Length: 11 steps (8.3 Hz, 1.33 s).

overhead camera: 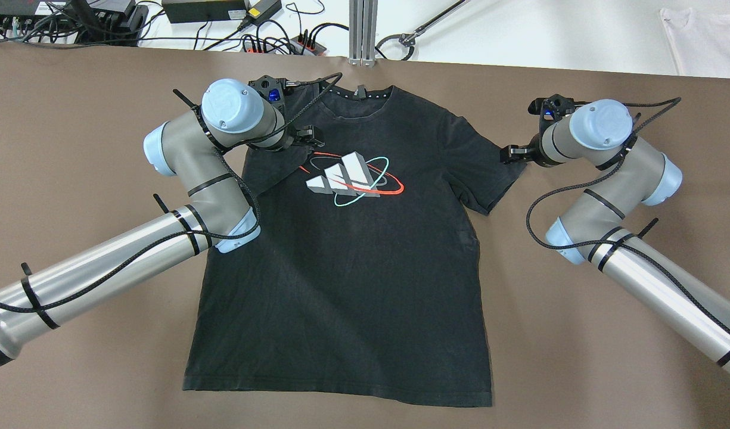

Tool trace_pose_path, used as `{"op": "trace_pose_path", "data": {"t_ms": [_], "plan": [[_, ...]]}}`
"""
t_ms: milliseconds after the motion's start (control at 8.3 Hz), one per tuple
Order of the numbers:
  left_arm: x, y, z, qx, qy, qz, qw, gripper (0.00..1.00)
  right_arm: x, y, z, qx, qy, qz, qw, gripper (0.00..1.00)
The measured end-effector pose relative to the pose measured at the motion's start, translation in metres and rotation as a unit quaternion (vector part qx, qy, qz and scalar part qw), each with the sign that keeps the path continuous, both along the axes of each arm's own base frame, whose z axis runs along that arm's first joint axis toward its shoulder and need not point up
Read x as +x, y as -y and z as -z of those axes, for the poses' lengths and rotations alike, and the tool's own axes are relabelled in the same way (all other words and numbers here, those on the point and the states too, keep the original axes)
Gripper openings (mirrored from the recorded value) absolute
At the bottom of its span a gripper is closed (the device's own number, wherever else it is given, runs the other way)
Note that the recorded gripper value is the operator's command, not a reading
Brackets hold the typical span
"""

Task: Fold clothes
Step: 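Grasp the sleeve nearest the right gripper and fold it onto the shirt body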

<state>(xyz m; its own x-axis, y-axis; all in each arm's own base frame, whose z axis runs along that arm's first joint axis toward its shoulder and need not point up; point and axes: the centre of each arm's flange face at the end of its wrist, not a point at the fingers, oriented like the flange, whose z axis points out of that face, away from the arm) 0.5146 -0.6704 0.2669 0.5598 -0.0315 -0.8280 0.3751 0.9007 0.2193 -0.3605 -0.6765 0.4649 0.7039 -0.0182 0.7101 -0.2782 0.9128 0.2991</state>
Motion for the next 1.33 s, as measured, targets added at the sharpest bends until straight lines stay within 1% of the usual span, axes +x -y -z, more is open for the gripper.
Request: {"op": "trace_pose_path", "data": {"t_ms": [120, 482, 723, 843, 964, 1084, 1325], "plan": [[0.0, 0.0, 0.0, 0.0, 0.0, 0.0, 1.0, 1.0, 0.0, 0.0, 0.0, 0.0, 0.001, -0.001, 1.0, 0.0], [0.0, 0.0, 0.0, 0.0, 0.0, -0.001, 1.0, 1.0, 0.0, -0.001, 0.003, 0.004, 0.004, -0.001, 1.0, 0.0], [0.0, 0.0, 0.0, 0.0, 0.0, -0.001, 1.0, 1.0, 0.0, -0.001, 0.016, 0.008, 0.009, -0.003, 0.9999, 0.0], [-0.001, 0.0, -0.002, 0.0, 0.001, 0.0, 1.0, 1.0, -0.004, 0.003, 0.033, 0.001, 0.018, -0.014, 0.9997, 0.0], [-0.002, 0.0, -0.009, 0.001, 0.006, -0.002, 1.0, 1.0, -0.015, 0.012, 0.065, -0.014, 0.027, -0.036, 0.9989, 0.0], [-0.003, 0.0, -0.014, 0.004, 0.011, -0.005, 0.9999, 1.0, -0.035, 0.015, 0.098, -0.027, 0.029, -0.054, 0.9977, 0.0], [-0.005, 0.001, -0.019, 0.007, 0.016, -0.008, 0.9998, 1.0, -0.082, 0.008, 0.151, -0.038, 0.033, -0.081, 0.9955, 0.0]]}}
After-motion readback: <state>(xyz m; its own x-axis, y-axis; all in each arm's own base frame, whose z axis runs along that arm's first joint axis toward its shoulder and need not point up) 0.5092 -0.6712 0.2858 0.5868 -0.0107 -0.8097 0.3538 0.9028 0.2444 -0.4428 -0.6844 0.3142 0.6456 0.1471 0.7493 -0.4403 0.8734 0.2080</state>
